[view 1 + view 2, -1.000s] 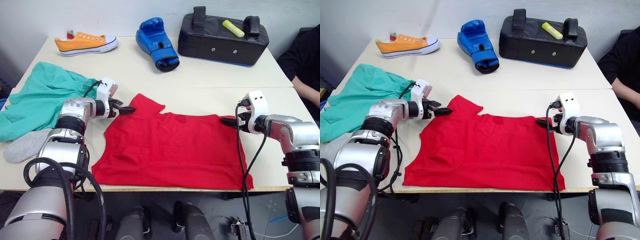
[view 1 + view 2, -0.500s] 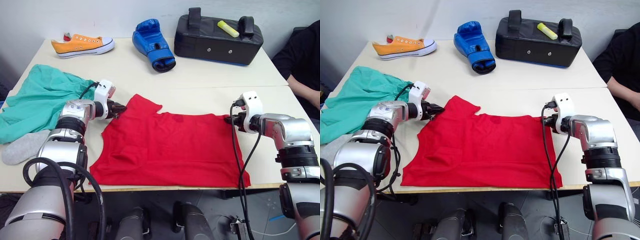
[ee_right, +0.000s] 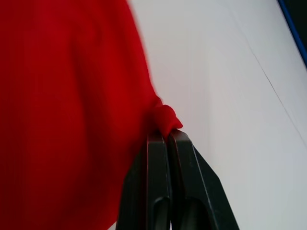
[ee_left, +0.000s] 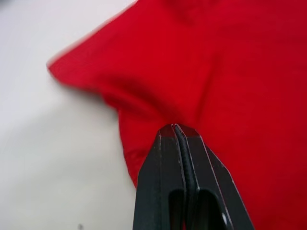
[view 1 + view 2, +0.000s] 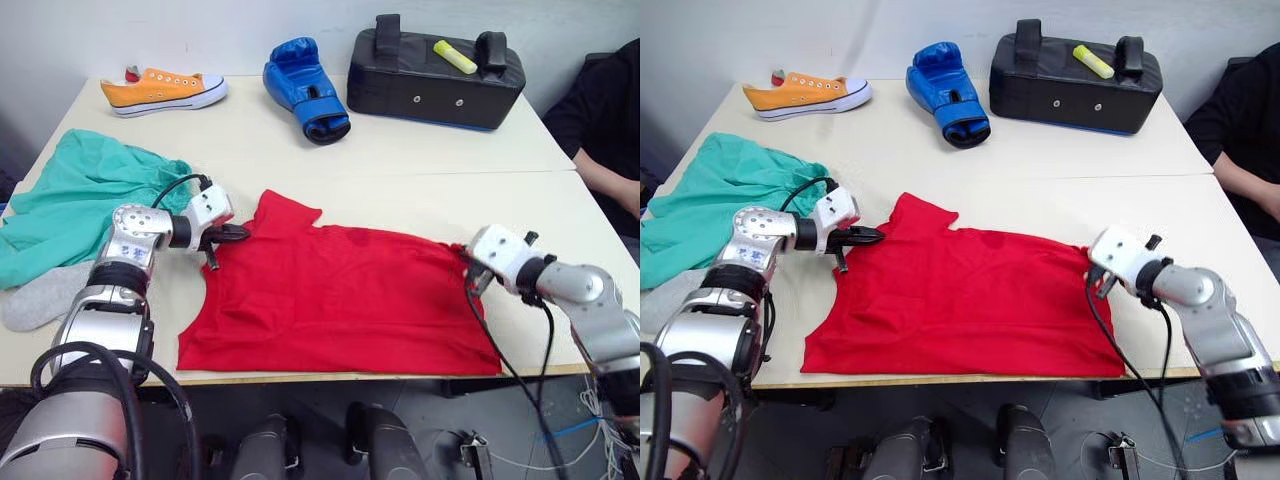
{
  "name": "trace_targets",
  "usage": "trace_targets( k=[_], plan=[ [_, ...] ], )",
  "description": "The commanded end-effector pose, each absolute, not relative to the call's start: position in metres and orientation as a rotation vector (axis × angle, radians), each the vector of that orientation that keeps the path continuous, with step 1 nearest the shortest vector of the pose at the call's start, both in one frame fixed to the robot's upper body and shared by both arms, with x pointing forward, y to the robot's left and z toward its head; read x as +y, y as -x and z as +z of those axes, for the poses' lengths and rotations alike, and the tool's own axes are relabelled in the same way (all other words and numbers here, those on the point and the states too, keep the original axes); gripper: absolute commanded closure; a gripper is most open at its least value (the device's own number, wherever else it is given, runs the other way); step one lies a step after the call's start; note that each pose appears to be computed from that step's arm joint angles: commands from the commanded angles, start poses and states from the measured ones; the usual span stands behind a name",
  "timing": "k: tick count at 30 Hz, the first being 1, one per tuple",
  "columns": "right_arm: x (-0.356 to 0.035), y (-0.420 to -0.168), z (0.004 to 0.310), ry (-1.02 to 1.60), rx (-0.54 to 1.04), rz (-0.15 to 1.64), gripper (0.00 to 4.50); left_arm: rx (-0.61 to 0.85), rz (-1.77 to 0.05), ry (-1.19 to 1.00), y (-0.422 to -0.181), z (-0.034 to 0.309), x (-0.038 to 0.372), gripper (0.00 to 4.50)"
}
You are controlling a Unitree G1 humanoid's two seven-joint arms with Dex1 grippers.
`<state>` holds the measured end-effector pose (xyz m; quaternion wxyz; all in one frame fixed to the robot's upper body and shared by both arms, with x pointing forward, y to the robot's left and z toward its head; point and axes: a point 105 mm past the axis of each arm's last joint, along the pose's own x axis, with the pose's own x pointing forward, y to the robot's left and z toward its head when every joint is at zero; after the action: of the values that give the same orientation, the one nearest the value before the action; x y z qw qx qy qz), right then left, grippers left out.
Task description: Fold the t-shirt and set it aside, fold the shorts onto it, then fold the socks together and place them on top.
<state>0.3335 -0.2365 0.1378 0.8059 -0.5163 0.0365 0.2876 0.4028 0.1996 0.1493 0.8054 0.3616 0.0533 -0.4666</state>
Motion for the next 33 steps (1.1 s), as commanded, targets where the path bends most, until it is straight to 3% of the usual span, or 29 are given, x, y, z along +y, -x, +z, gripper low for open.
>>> trace_targets(
  k=[1, 4, 10, 12, 17, 20, 22, 27, 33],
  plan=[
    [-0.236, -0.315, 0.146, 1.491, -0.132, 0.710, 4.50, -0.182, -0.962, -1.151, -0.389, 0.175, 0.201, 4.47],
    [-0.242, -0.303, 0.136, 1.670, -0.214, 0.768, 4.50, -0.332, -0.940, -1.367, -0.373, 0.174, 0.205, 4.47],
    [-0.240, -0.297, 0.130, 1.809, -0.343, 0.807, 4.50, -0.332, -0.963, -1.538, -0.361, 0.149, 0.218, 4.47],
    [-0.243, -0.299, 0.130, 1.781, -0.336, 0.786, 4.50, -0.300, -0.917, -1.478, -0.366, 0.148, 0.222, 4.47],
    [-0.245, -0.314, 0.144, 1.567, -0.286, 0.677, 4.50, -0.124, -0.705, -0.970, -0.406, 0.171, 0.233, 4.47],
    [-0.242, -0.321, 0.148, 1.523, -0.275, 0.657, 4.50, 0.031, -0.737, -0.635, -0.420, 0.171, 0.227, 3.88],
    [-0.241, -0.326, 0.151, 1.495, -0.270, 0.645, 4.50, 0.148, -0.773, -0.445, -0.427, 0.169, 0.216, 3.23],
    [-0.236, -0.336, 0.158, 1.453, -0.258, 0.621, 4.50, 0.315, -0.793, -0.270, -0.436, 0.167, 0.189, 1.65],
    [-0.233, -0.347, 0.163, 1.419, -0.248, 0.598, 4.50, 0.458, -0.729, -0.219, -0.443, 0.150, 0.169, 1.65]
  ],
)
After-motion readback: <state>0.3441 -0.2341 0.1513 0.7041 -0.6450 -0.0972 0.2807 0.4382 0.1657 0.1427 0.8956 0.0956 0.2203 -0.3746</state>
